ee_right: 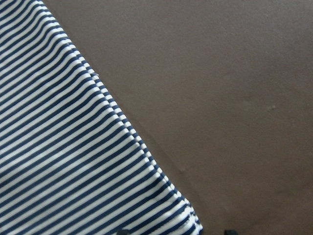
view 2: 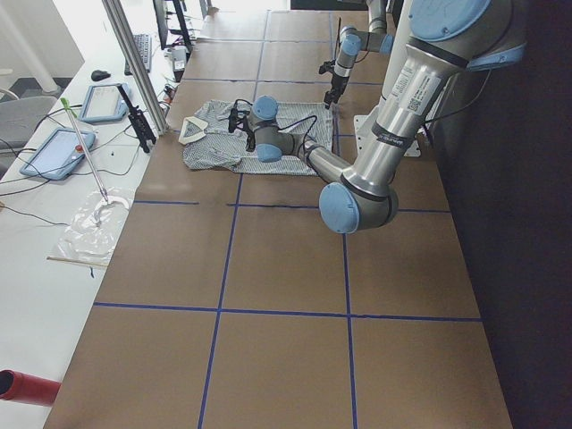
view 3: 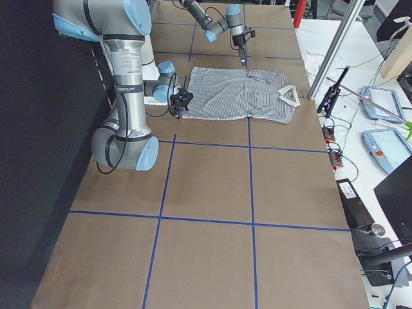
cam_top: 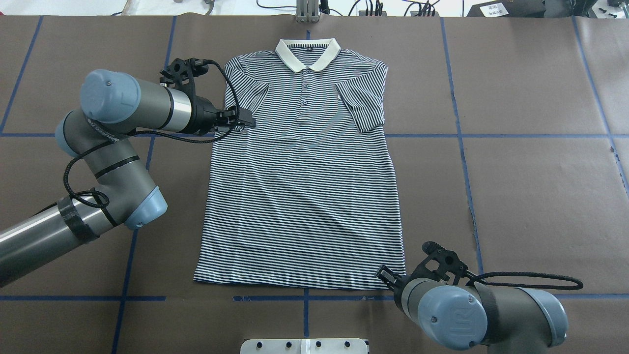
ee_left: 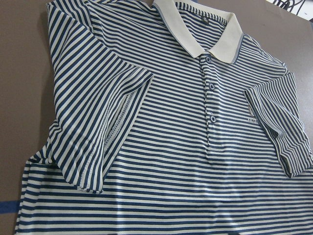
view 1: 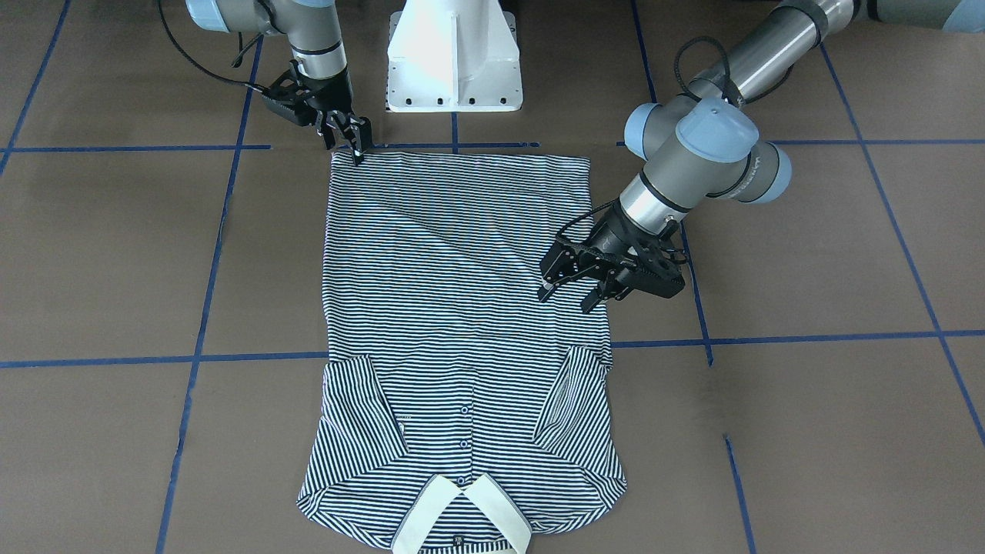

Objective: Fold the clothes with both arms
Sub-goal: 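Move the left gripper down to the hem corner nearest the robot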

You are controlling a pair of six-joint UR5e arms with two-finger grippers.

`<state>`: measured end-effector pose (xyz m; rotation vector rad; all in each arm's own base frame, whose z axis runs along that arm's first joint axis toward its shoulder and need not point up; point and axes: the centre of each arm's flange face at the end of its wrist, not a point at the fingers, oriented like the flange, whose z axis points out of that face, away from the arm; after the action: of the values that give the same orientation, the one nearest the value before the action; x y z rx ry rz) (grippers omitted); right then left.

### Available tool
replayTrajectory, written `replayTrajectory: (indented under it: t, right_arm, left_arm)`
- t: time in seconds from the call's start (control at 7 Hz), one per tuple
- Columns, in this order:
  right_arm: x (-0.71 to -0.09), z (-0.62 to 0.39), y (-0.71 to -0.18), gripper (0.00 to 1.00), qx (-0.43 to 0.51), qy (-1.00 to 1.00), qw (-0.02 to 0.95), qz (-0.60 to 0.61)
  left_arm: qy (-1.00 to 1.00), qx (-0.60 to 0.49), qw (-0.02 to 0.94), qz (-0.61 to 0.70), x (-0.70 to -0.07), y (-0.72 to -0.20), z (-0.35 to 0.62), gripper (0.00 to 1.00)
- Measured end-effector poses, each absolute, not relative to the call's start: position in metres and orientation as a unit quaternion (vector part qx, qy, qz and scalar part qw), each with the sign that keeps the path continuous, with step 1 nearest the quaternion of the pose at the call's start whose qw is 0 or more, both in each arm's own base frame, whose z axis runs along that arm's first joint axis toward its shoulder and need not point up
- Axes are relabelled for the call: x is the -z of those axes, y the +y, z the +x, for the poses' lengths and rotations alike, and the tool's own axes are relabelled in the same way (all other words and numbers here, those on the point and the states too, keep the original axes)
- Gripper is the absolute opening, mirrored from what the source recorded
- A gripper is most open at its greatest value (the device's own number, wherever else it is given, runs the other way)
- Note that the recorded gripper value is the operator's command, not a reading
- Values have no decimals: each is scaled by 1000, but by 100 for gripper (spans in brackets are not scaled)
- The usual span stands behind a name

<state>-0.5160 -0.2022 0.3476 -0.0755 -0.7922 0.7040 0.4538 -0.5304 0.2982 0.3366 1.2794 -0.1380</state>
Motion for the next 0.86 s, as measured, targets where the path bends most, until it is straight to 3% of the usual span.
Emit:
replayTrajectory:
  t: [0.14,0.29,0.86]
  right_arm:
    - [-348,-515,-203,23,-338,-374,863,-35]
    - [-347,-515,-203,0,-343,-370,863,-35]
    - [-338,-509,-206,0,-355,-374,856,-36]
  left_arm:
    - [593,64,787,156,-299,-531,454,82]
    - [593,65,787,157,-299,-531,453,82]
    - [596,74,784,154,-296,-530,449,83]
